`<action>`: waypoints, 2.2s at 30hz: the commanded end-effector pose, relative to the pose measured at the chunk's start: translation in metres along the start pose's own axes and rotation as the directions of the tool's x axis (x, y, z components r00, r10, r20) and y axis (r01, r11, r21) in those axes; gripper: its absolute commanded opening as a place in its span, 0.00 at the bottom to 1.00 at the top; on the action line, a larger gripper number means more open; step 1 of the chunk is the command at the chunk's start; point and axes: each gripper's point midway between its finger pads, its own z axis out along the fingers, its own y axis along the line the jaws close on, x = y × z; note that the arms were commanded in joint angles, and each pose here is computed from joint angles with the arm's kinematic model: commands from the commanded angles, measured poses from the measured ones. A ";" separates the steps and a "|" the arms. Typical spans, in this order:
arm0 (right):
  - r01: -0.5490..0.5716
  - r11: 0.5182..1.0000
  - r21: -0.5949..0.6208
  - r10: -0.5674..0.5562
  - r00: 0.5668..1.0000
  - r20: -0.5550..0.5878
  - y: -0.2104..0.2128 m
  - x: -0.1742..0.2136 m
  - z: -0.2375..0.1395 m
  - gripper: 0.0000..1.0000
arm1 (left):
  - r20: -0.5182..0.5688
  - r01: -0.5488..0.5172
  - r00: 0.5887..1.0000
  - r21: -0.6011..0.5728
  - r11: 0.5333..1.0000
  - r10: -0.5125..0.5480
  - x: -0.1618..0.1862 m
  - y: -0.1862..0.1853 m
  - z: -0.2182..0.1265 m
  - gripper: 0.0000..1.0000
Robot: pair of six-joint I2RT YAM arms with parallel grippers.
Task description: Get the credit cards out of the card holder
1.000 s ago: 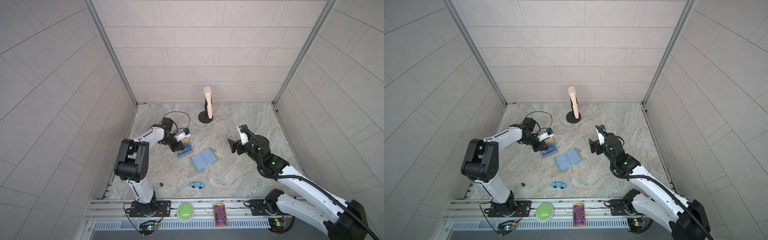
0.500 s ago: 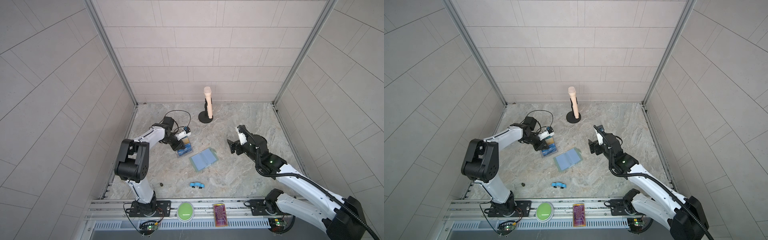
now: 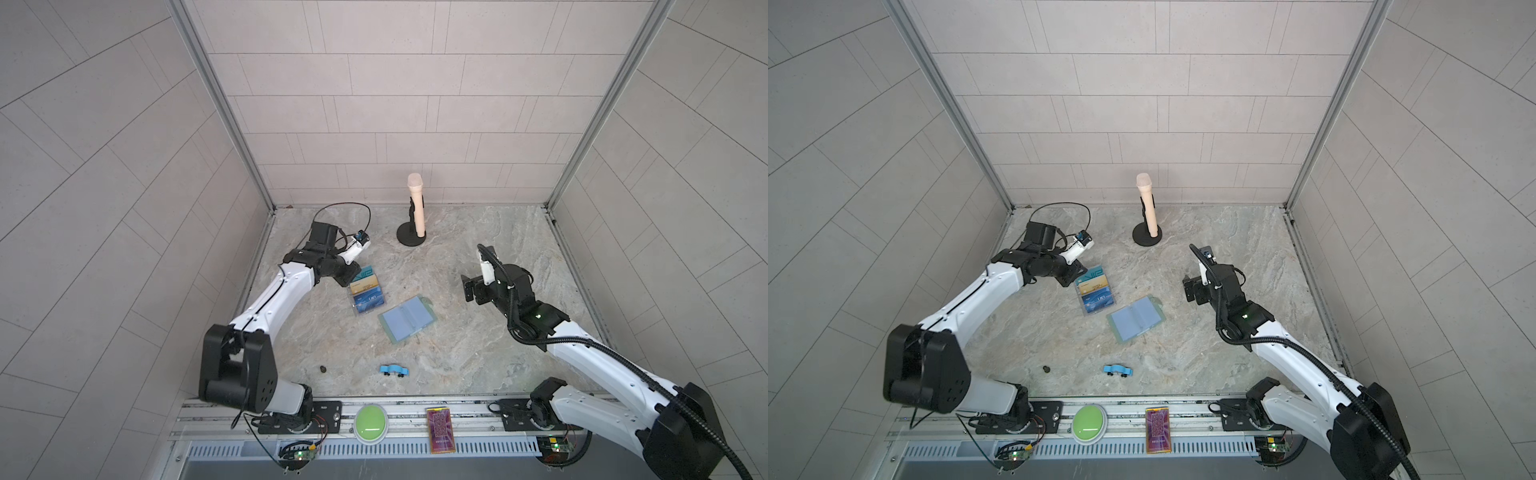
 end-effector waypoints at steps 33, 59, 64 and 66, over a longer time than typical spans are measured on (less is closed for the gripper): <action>-0.086 0.852 0.516 0.027 0.992 0.121 -0.135 0.062 0.046 1.00 | 0.483 0.479 0.852 -0.558 0.677 -0.204 0.099 0.073 -0.030 1.00; -0.120 0.876 0.467 0.090 0.992 0.088 -0.141 0.085 0.080 1.00 | 0.542 0.530 0.805 -0.470 0.706 -0.243 0.075 0.099 0.017 1.00; -0.128 0.883 0.452 0.099 0.991 0.087 -0.142 0.085 0.082 0.99 | 0.550 0.543 0.794 -0.452 0.708 -0.258 0.077 0.102 0.017 1.00; -0.127 0.883 0.452 0.098 0.991 0.087 -0.142 0.085 0.081 0.99 | 0.552 0.543 0.794 -0.452 0.708 -0.256 0.077 0.102 0.016 1.00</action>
